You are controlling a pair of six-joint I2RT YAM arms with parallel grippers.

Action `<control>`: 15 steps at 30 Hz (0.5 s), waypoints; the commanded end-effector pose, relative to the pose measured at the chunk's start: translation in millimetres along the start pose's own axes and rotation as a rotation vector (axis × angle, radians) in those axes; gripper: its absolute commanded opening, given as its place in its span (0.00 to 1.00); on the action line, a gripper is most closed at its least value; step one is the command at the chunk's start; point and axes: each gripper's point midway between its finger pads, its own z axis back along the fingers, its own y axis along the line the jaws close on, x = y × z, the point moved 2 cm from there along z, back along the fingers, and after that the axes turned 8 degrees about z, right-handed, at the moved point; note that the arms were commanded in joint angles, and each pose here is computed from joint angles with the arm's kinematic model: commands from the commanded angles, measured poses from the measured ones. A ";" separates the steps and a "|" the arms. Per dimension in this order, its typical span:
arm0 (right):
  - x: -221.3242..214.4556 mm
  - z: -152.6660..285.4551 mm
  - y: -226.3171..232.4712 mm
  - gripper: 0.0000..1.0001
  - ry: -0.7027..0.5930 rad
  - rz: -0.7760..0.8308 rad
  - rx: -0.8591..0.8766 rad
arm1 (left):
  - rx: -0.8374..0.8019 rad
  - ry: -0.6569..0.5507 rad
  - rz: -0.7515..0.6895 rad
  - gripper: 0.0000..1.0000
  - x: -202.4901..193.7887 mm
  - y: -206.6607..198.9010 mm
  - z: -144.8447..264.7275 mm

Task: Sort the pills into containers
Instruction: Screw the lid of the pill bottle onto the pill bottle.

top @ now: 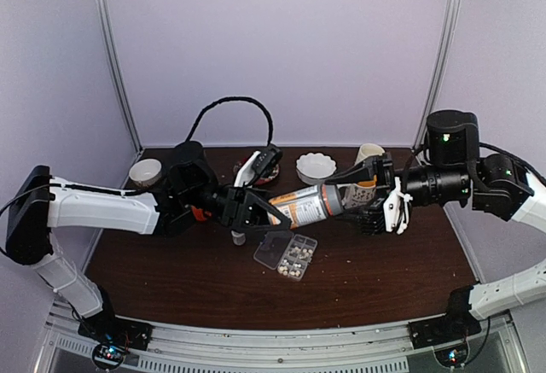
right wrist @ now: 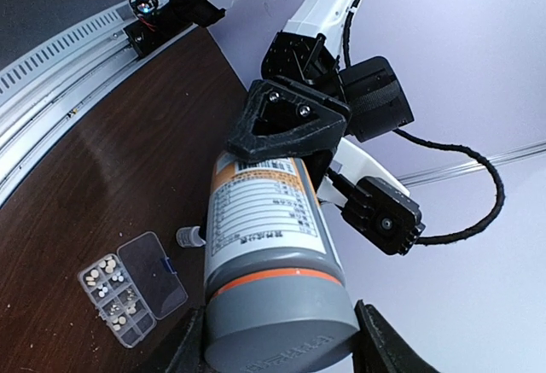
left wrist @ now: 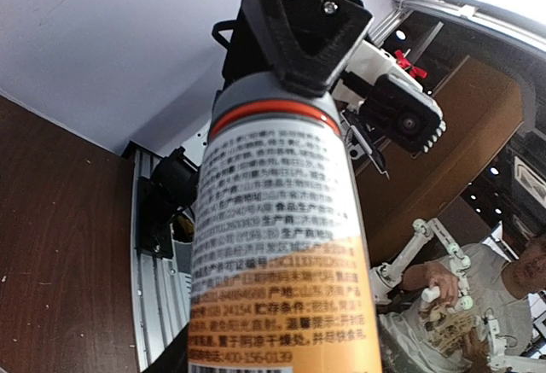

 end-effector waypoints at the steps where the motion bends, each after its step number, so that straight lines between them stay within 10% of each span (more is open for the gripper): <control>1: 9.6 -33.8 14.5 0.00 -0.066 0.082 0.034 | -0.155 -0.192 -0.128 0.00 55.2 -53.3 -9.4; 15: 27.4 -44.8 -18.3 0.00 -0.099 -0.614 0.180 | 0.315 -0.089 -0.437 0.00 53.8 -19.1 4.3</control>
